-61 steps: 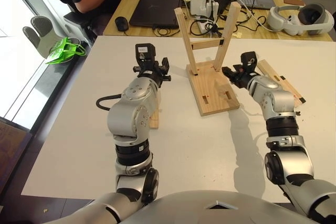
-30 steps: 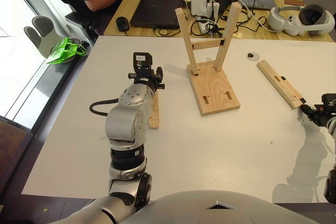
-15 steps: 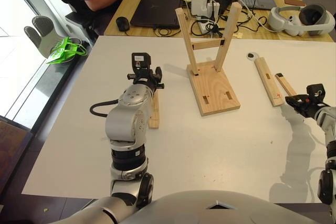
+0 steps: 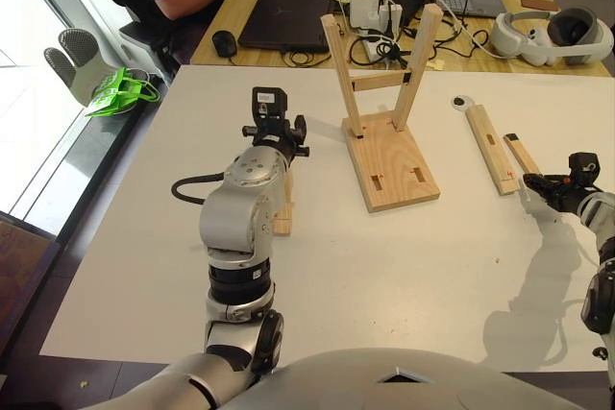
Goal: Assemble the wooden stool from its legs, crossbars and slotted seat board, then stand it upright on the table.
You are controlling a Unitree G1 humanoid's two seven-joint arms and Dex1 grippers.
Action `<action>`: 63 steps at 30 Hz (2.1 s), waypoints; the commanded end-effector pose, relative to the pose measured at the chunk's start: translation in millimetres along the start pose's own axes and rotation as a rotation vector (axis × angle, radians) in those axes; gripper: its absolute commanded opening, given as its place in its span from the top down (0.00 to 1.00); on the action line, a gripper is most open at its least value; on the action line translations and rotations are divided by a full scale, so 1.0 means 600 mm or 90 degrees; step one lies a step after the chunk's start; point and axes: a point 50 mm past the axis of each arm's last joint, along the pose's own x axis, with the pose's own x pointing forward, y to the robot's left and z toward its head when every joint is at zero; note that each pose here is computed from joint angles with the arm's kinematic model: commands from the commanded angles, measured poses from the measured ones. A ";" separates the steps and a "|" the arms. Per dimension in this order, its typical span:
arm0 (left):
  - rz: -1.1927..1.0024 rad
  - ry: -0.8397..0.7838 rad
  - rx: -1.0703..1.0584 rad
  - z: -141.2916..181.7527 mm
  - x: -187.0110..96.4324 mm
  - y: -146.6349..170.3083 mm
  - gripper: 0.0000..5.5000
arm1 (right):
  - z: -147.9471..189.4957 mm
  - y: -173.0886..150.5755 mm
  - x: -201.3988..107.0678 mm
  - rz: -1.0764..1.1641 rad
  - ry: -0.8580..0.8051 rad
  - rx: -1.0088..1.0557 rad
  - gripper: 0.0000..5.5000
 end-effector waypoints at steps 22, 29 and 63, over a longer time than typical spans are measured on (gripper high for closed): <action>0.016 -0.002 -0.047 -0.011 -0.018 -0.008 0.58 | -0.014 0.016 0.017 -0.003 0.066 -0.008 0.77; 0.040 0.028 -0.110 -0.051 -0.066 -0.003 0.58 | -0.020 -0.001 0.005 -0.047 0.005 0.017 0.77; -0.438 -0.046 -0.509 0.091 -0.035 -0.020 0.58 | 0.062 0.438 -0.101 0.513 -0.318 -0.204 0.77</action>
